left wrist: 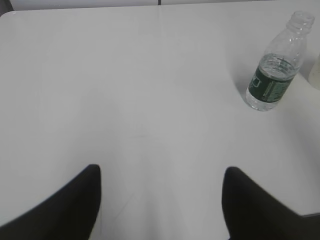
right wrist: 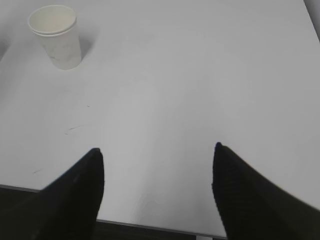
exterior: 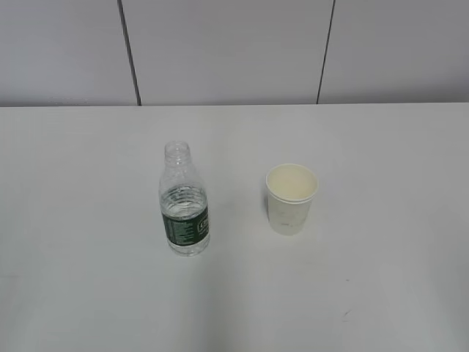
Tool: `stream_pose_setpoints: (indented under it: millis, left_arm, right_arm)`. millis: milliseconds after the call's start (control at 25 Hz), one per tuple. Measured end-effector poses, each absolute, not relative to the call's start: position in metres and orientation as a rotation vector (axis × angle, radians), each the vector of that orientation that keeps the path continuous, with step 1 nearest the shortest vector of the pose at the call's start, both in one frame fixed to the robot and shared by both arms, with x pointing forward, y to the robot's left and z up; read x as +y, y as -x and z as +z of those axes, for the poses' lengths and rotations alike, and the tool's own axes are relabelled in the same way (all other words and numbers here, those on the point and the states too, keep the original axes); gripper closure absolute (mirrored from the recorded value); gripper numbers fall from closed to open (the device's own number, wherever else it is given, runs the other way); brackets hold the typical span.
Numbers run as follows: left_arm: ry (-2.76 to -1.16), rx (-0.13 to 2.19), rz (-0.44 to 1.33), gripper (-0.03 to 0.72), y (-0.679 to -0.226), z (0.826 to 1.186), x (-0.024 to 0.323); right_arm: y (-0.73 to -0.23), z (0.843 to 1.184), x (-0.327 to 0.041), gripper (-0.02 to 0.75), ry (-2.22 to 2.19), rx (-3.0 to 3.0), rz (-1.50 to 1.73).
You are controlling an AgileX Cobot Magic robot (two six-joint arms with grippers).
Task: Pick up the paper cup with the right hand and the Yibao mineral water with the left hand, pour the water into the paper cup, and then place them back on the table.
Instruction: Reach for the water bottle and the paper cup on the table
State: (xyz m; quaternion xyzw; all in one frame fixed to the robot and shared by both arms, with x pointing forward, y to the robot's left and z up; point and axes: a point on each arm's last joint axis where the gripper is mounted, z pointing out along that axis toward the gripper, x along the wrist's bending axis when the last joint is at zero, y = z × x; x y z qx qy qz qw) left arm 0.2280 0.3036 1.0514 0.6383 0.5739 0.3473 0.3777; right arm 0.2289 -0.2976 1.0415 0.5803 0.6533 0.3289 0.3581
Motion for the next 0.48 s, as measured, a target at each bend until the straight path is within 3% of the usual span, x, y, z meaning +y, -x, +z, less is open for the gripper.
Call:
stream_pose_setpoints:
  millis: [480]
  left_arm:
    - [-1.632, 1.467, 0.888, 0.220, -0.2280, 1.0514, 0.3036]
  right_arm:
    - [-0.2289, 1.0415, -0.2976, 0.206, -1.497, 1.686, 0.849]
